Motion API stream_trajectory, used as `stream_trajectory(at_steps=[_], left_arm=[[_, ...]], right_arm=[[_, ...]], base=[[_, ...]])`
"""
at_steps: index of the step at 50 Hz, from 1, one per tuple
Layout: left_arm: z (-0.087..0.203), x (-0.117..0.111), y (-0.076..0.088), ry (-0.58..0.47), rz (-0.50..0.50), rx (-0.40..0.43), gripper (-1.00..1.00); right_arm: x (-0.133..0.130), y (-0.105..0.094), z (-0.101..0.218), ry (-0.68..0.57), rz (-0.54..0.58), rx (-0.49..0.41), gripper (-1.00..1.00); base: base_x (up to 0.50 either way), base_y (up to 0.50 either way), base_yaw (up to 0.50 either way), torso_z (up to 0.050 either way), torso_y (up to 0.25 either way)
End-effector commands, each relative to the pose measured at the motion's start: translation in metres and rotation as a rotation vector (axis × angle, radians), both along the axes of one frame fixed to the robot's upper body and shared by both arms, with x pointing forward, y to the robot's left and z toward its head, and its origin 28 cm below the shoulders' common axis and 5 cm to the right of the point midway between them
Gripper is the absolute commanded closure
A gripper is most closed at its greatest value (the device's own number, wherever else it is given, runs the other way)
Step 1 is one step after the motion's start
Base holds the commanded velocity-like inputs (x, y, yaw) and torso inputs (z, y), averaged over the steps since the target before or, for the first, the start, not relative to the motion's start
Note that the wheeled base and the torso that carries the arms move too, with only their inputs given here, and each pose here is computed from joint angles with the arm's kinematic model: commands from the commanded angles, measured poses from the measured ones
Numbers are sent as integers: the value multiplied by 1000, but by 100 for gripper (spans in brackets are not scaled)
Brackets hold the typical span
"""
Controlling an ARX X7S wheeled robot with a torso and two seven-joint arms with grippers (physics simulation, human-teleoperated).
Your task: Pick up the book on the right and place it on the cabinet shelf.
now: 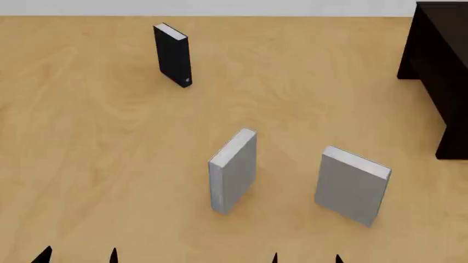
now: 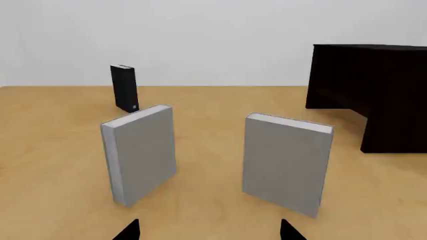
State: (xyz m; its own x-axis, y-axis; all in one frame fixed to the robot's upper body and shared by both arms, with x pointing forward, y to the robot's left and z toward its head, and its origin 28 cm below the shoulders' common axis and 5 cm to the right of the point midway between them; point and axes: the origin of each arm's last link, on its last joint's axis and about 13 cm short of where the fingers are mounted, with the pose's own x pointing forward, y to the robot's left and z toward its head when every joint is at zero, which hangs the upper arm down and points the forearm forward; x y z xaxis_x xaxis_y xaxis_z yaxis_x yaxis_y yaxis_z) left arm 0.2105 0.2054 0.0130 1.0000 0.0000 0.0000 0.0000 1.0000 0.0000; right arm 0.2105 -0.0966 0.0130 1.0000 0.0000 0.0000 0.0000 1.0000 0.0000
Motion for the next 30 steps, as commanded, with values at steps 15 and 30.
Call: stream_trajectory(at_steps=[15, 30], left_arm=[[3, -3, 2, -2, 2, 3, -100], [20, -8, 0, -10, -23, 17, -100]], right_arm=[[-2, 0, 1, -5, -11, -6, -100], [-5, 1, 18, -39, -5, -16, -100]], base=[[0, 0, 0, 0, 0], [0, 0, 0, 0, 0]])
